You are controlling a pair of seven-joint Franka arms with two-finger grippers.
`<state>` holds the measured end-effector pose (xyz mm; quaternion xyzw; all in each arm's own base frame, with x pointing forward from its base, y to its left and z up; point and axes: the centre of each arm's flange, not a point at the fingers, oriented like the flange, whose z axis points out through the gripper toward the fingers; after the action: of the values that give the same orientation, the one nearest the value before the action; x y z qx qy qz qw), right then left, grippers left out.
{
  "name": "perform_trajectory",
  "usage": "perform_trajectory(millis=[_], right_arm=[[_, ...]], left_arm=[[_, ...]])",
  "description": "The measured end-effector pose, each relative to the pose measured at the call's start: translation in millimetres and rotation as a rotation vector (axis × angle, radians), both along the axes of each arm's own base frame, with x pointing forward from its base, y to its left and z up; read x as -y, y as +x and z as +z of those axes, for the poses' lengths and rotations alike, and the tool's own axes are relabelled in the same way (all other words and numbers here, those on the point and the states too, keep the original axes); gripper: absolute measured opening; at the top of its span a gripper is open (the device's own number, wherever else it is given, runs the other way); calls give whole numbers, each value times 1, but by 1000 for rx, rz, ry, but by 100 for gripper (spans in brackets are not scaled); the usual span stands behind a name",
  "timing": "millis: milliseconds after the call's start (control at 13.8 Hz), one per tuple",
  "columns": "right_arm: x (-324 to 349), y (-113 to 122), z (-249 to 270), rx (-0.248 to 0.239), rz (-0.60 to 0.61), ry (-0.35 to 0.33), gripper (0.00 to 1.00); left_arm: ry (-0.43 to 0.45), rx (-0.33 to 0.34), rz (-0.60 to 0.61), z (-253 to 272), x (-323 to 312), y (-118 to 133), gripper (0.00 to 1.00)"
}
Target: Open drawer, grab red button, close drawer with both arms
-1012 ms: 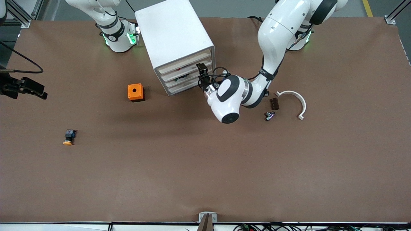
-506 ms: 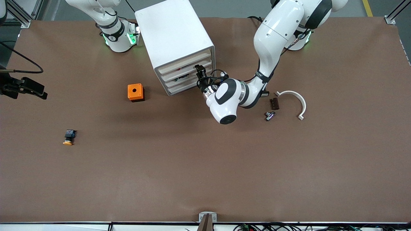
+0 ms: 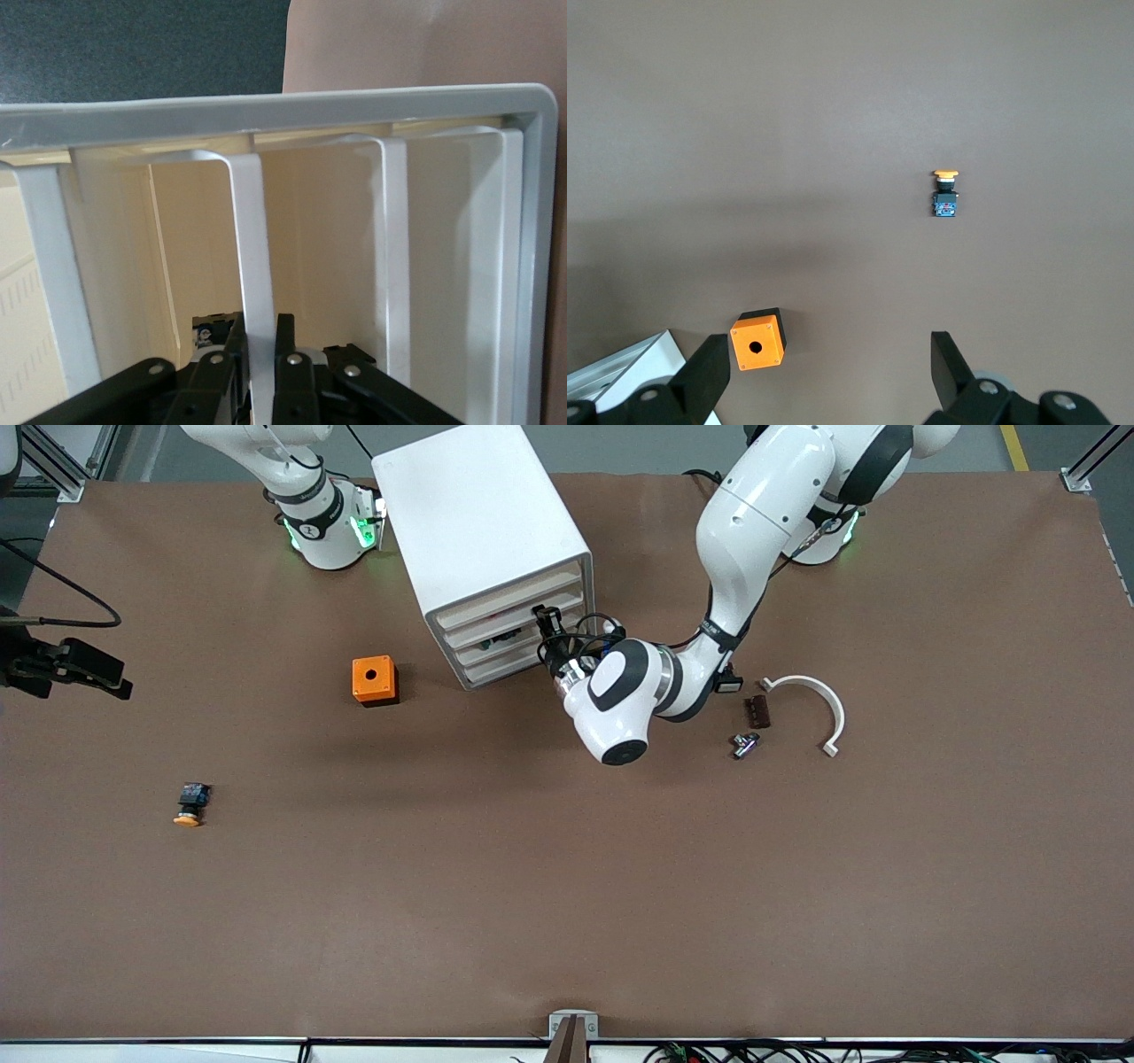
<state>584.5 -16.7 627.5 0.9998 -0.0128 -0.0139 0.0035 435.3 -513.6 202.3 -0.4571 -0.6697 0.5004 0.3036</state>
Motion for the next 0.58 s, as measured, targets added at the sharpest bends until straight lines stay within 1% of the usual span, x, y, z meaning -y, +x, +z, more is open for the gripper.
perform_trajectory(millis=[72, 145, 361, 434, 578], right_arm=[[-2, 0, 0, 0, 3, 1, 100], [-4, 0, -1, -1, 6, 2, 100], [-25, 1, -2, -2, 10, 4, 100], [-36, 2, -3, -2, -14, 3, 100], [-64, 4, -8, -5, -62, 0, 100]], left_arm=[[0, 3, 15, 1, -6, 8, 14], [-4, 9, 42, 2, -17, 22, 14], [-27, 39, 140, 6, -65, 75, 14], [-33, 49, 162, 7, -75, 86, 14], [-31, 70, 185, 9, -87, 99, 14]])
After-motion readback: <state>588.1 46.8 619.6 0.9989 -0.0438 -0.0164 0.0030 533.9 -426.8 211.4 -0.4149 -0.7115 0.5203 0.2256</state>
